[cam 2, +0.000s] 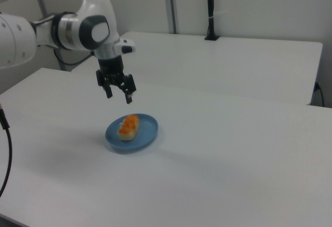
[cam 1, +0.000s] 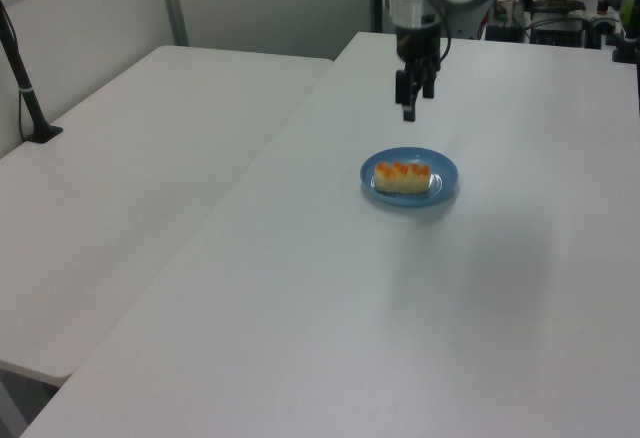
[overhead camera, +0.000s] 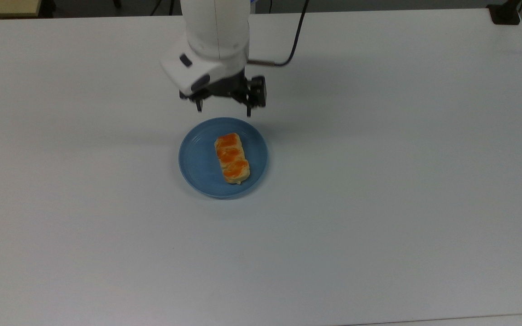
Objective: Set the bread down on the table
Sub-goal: 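Close the gripper on the bread with orange topping, then lift the bread off the plate and carry it beside the plate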
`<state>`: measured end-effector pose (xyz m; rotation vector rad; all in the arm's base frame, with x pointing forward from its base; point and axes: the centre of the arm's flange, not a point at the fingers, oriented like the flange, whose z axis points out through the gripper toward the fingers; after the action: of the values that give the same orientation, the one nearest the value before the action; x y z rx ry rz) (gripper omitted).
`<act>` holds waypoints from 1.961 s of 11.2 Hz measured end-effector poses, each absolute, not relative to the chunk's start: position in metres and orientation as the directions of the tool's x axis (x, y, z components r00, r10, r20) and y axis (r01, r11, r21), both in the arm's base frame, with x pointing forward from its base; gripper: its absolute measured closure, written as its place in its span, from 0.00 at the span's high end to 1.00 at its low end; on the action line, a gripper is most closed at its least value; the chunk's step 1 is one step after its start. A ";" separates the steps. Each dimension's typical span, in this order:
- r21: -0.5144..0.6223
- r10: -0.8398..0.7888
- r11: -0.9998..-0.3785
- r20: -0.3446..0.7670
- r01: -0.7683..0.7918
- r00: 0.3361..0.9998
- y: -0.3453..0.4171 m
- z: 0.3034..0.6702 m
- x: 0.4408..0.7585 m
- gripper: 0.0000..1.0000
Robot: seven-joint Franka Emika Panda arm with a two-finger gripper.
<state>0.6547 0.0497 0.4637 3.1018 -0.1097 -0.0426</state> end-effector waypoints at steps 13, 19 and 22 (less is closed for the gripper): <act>0.124 0.143 -0.981 -0.062 0.150 0.988 0.058 0.333 0.683 0.39; 0.080 0.097 -0.991 -0.163 0.111 0.982 0.043 0.408 0.602 0.42; 0.071 0.087 -0.992 -0.262 0.108 0.961 0.031 0.381 0.537 0.43</act>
<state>0.5372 0.0307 0.3809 3.0274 0.1507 -0.3980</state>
